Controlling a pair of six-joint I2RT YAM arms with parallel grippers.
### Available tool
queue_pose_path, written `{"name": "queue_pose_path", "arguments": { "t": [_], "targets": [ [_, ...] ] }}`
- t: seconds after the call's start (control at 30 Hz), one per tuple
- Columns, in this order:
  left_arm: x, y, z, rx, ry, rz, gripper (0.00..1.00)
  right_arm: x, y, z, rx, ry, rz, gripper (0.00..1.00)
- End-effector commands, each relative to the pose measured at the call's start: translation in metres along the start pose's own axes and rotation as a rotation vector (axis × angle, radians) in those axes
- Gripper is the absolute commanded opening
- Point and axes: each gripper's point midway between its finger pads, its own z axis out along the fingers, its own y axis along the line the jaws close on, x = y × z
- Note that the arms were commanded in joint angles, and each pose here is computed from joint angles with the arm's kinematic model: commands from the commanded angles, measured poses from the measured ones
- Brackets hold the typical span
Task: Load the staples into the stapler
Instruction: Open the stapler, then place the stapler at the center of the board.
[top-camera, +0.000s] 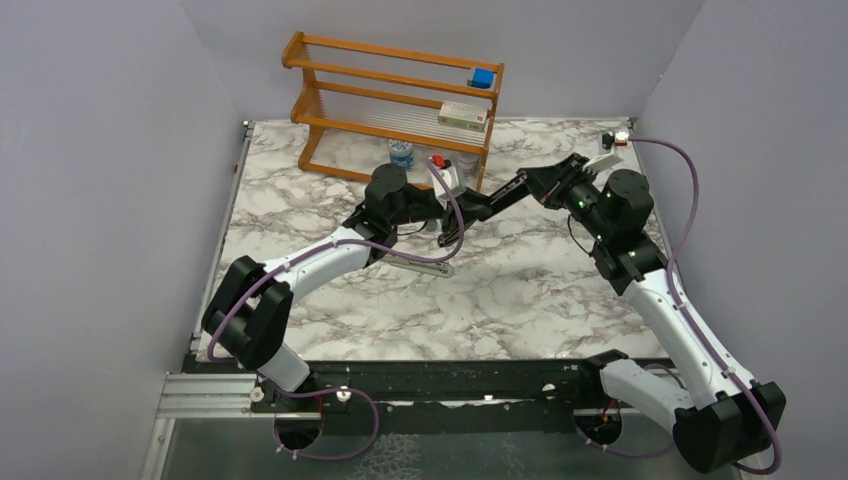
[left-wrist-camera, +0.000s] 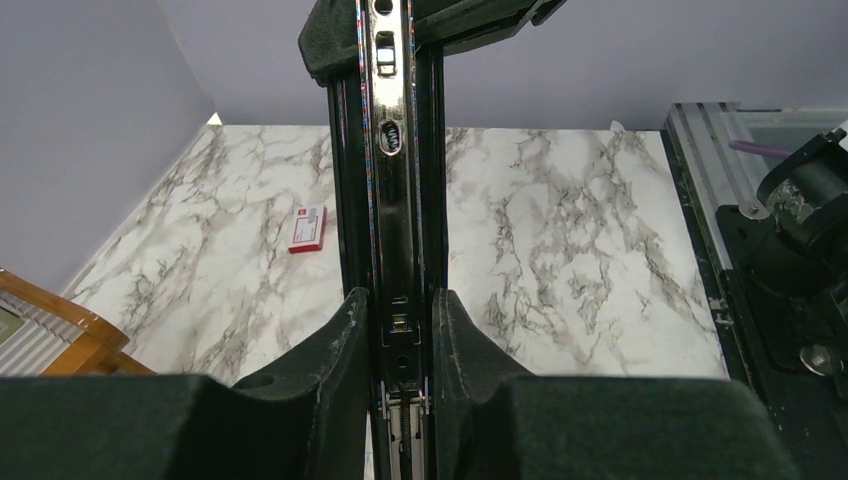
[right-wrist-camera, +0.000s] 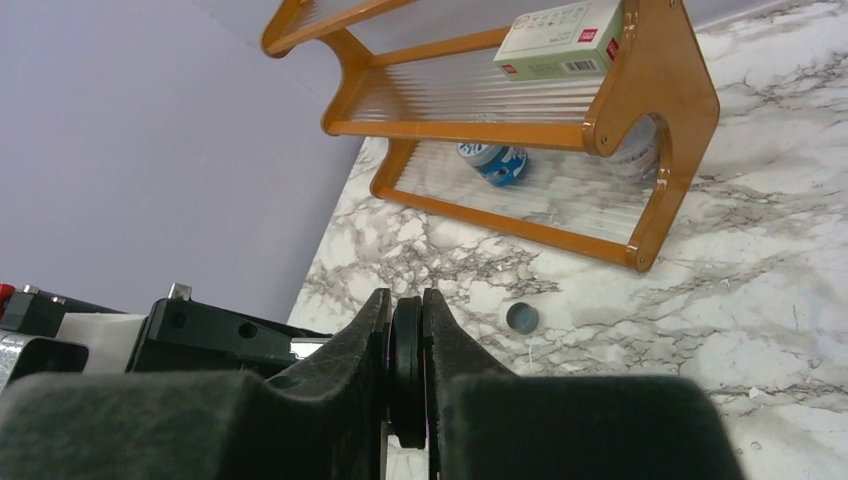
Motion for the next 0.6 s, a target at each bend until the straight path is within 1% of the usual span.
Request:
{"name": "queue_pose_path", "arguments": {
  "t": [0.0,0.1,0.2,0.33,0.4,0.43,0.47,0.5,0.53,0.57],
  "targets": [
    [-0.008,0.015,-0.012,-0.040,-0.007,0.084,0.00,-0.031,0.028,-0.012,-0.075,-0.090,-0.047,0.24],
    [-0.020,0.028,-0.026,-0.026,-0.025,0.111,0.00,-0.042,0.025,-0.024,-0.028,-0.131,-0.073,0.40],
    [-0.027,0.046,-0.043,-0.059,-0.031,0.106,0.00,-0.054,0.024,-0.039,0.016,-0.187,-0.078,0.51],
    [-0.032,0.054,-0.064,-0.058,-0.027,0.136,0.00,-0.069,0.029,-0.057,0.028,-0.258,-0.097,0.54],
    [-0.029,0.054,-0.076,-0.042,-0.003,0.173,0.00,-0.071,0.028,-0.061,0.032,-0.270,-0.117,0.54],
    [-0.027,0.053,-0.080,-0.021,0.011,0.216,0.00,-0.070,0.027,-0.061,0.037,-0.269,-0.125,0.54],
    [-0.023,0.054,-0.086,-0.007,0.034,0.289,0.00,-0.069,0.025,-0.062,0.041,-0.265,-0.132,0.54],
    [-0.019,0.057,-0.090,0.000,0.064,0.331,0.00,-0.067,0.024,-0.062,0.045,-0.258,-0.136,0.54],
    [0.000,0.055,-0.095,0.029,0.143,0.317,0.00,-0.065,0.023,-0.061,0.046,-0.251,-0.138,0.54],
    [0.013,0.054,-0.100,0.067,0.213,0.334,0.00,-0.063,0.022,-0.061,0.045,-0.244,-0.139,0.54]
  ]
}}
